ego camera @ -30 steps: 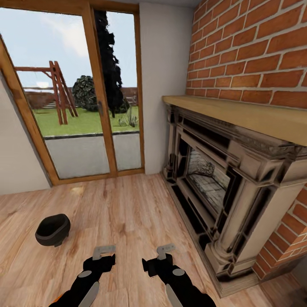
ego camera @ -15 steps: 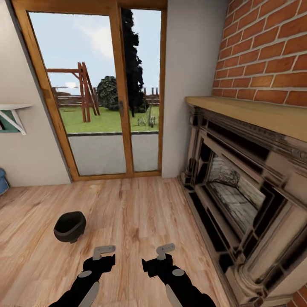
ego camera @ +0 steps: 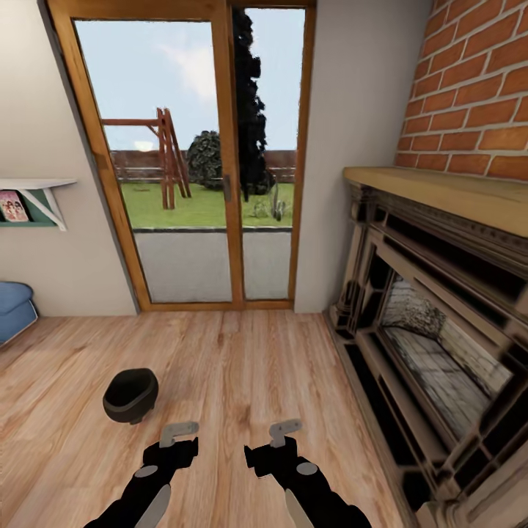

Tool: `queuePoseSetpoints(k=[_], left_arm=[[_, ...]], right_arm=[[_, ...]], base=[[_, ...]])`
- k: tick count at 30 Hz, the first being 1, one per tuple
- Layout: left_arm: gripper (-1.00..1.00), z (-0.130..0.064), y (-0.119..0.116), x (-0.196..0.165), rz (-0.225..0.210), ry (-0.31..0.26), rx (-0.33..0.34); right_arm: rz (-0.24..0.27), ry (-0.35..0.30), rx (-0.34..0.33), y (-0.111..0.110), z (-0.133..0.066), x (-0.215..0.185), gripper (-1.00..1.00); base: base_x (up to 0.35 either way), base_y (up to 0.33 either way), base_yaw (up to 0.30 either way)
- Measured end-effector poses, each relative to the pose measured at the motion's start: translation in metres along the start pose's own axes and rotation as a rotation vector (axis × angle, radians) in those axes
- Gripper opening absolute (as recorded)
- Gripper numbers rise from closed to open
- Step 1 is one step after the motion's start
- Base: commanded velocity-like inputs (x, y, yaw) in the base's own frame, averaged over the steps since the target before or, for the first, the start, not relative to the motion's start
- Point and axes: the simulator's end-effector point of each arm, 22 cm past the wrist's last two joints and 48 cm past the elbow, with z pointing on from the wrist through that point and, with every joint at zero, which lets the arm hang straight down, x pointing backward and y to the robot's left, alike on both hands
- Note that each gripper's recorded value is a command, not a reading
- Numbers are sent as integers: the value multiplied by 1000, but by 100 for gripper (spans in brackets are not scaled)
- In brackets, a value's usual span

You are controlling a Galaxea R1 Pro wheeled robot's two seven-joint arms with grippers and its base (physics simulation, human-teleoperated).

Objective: Place each of the two pumpkins and all three candles from the living room inside a cabinet in the living room (use any cabinet), then make sure every cabinet is closed, and position the cauldron so it is next to a table in the living room.

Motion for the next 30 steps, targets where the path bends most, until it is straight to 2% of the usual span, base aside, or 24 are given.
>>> queuePoseSetpoints(k=[8,17,24,30], left_arm=[[100,1,1,3,2,7,-3],[100,2,3,9,4,18,-9],[100,2,3,9,4,19,-8],[100,2,3,9,4,18,-8]], right_arm=[[-2,0,0,0,0,0,100],[-2,0,-1,0,0,0,100],[-2,0,-2,1,0,0,100],[-1,0,-1,0,0,0,100]], base=[[280,-32,229],[281,-12,42],[282,-87,160],[282,-104,36]])
